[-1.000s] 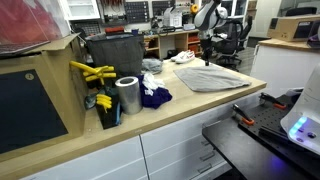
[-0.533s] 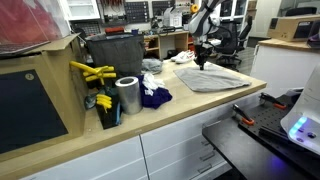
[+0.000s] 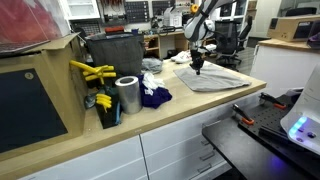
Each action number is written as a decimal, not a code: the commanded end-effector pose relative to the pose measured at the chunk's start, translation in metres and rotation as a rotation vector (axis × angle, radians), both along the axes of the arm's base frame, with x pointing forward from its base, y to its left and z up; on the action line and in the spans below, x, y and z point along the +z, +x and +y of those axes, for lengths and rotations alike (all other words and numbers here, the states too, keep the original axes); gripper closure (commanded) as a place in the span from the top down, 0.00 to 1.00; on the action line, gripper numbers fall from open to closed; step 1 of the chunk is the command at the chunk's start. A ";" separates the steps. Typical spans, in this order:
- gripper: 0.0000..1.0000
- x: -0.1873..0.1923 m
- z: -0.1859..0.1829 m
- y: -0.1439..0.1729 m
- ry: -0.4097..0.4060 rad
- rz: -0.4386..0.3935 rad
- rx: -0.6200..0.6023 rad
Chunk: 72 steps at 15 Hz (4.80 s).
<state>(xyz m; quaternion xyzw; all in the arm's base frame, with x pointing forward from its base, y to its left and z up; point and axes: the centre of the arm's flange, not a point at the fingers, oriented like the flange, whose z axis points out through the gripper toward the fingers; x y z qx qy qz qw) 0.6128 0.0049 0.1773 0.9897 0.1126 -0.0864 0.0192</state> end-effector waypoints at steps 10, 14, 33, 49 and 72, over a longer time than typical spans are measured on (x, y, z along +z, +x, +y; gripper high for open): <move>0.00 -0.026 0.052 0.016 0.014 -0.015 0.051; 0.00 -0.028 0.074 0.015 0.027 -0.009 0.082; 0.31 0.052 0.020 0.066 0.017 -0.210 0.029; 0.00 -0.008 0.044 0.131 0.017 -0.246 -0.018; 0.40 0.029 0.053 0.125 0.108 -0.229 0.035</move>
